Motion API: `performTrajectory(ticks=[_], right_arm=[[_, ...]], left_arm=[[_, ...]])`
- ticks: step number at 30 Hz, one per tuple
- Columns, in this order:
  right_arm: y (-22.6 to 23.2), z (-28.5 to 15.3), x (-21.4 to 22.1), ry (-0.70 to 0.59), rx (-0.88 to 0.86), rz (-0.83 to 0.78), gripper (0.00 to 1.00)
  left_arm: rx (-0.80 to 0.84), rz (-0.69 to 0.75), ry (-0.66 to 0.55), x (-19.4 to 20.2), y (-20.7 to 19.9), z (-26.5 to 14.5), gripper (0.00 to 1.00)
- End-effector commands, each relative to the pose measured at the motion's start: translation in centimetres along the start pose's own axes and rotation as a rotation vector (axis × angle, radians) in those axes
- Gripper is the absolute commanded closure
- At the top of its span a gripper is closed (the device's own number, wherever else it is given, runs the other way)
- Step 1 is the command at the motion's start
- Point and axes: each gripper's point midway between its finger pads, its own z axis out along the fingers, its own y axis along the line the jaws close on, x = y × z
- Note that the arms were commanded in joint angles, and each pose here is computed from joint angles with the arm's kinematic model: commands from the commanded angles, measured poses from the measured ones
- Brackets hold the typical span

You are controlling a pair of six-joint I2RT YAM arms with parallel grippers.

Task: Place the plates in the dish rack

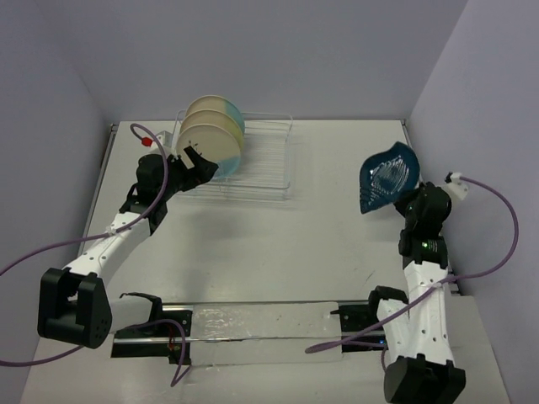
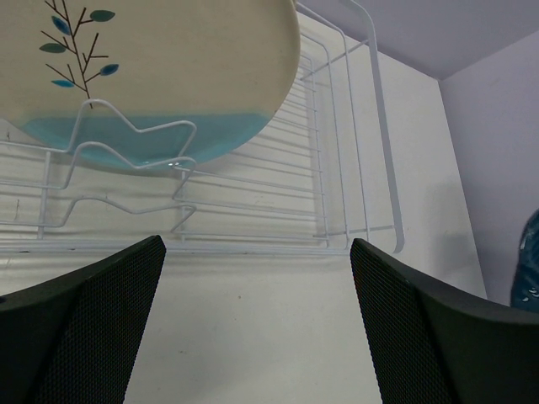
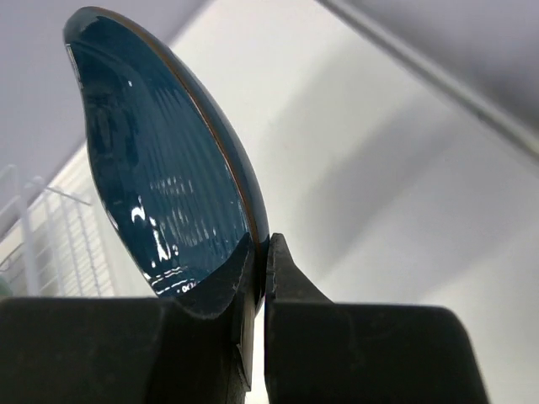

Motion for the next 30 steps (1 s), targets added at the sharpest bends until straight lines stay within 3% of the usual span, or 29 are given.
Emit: performTrajectory(ticks=[1,3,6,11,21,30], right_arm=[[9.7,-3.8,-9.3,-0.311,-0.265,-0.104,1.00],[12.2,-4.0,-10.0,-0.337,-0.304,-0.154,1.00],[19.5,-7.4,-11.6,-0.436,-0.508,-0.263,1.00],[28.9,-10.0,-12.6,-0.584,-0.630,-0.481,1.00],[44.0,-12.6,-7.1,-0.695,-0.838,-0.782,1.00],[51.5,-14.2,1.3,-0.795,-0.917,-1.072,1.00]], left_arm=[[-0.005,-0.035,-0.098,-2.8,-0.9,-0.3,0.01],[-0.037,-0.050,-0.099,-2.8,-0.4,-0.6,0.01],[-0.147,-0.110,-0.169,-3.8,1.3,-1.5,0.01],[-0.329,-0.227,-0.247,-4.3,4.6,-3.8,0.01],[-0.593,-0.346,-0.317,-2.7,10.0,-8.6,0.01],[-0.669,-0.344,-0.305,-1.8,11.5,-10.3,0.01]])
